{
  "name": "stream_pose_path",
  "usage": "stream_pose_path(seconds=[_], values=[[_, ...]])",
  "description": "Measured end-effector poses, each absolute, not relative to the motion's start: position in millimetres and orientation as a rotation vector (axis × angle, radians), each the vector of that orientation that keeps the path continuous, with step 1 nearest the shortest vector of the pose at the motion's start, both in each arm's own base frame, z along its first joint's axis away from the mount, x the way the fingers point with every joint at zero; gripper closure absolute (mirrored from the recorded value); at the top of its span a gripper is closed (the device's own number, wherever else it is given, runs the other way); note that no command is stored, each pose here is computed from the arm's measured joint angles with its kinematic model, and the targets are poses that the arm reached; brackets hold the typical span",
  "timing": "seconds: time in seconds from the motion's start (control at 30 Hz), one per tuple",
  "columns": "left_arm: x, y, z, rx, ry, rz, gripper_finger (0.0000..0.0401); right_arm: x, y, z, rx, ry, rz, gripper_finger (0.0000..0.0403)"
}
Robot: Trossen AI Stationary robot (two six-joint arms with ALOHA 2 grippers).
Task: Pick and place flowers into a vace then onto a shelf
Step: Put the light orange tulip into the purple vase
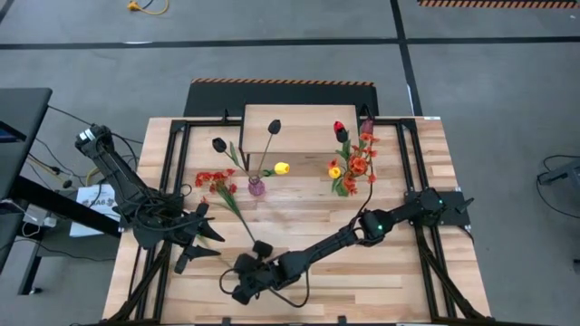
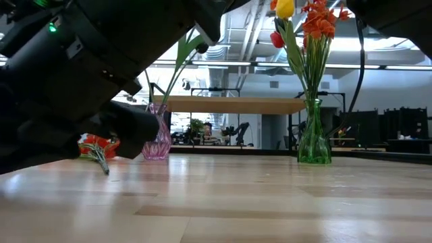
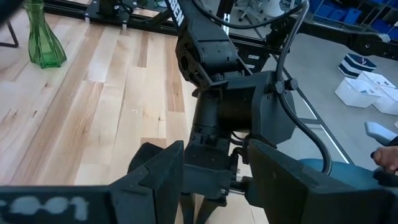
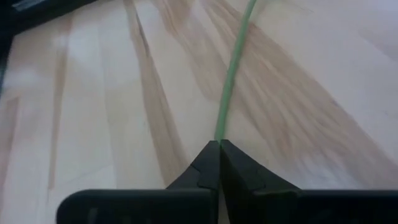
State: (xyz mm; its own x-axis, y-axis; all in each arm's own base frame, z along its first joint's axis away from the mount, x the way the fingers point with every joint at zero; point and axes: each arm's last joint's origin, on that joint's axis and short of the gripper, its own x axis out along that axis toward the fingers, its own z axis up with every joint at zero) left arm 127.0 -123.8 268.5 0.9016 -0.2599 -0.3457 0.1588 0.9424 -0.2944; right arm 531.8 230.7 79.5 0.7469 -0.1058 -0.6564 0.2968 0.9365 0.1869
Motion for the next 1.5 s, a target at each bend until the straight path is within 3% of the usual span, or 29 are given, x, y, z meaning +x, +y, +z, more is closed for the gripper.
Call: stream_pose_path(seconds=[0.63, 0.9, 1.2, 1.33, 1.5], values=[[127, -124, 268, -0.274, 0.399, -0.231, 0.0231, 498, 246, 89, 0.235, 1.06, -0.145, 0.0403], [127, -124, 268, -0.29, 0.402, -0.229, 0.0231, 459, 260, 133, 0.183, 1.241, -0.151, 0.0403], [127, -124, 268, -0.292, 0.406, -0.237, 0.0231, 397, 261, 193, 0.11, 1.452, -0.41, 0.0402], [127, -124, 268, -0.292, 0.406, -0.237, 0.0231, 389, 269, 198, 0.109, 1.436, -0.419, 0.0402], [127, -124, 268, -0.292, 0.405, -0.237, 0.0231, 405, 282, 200, 0.167, 1.274, -0.267, 0.0402]])
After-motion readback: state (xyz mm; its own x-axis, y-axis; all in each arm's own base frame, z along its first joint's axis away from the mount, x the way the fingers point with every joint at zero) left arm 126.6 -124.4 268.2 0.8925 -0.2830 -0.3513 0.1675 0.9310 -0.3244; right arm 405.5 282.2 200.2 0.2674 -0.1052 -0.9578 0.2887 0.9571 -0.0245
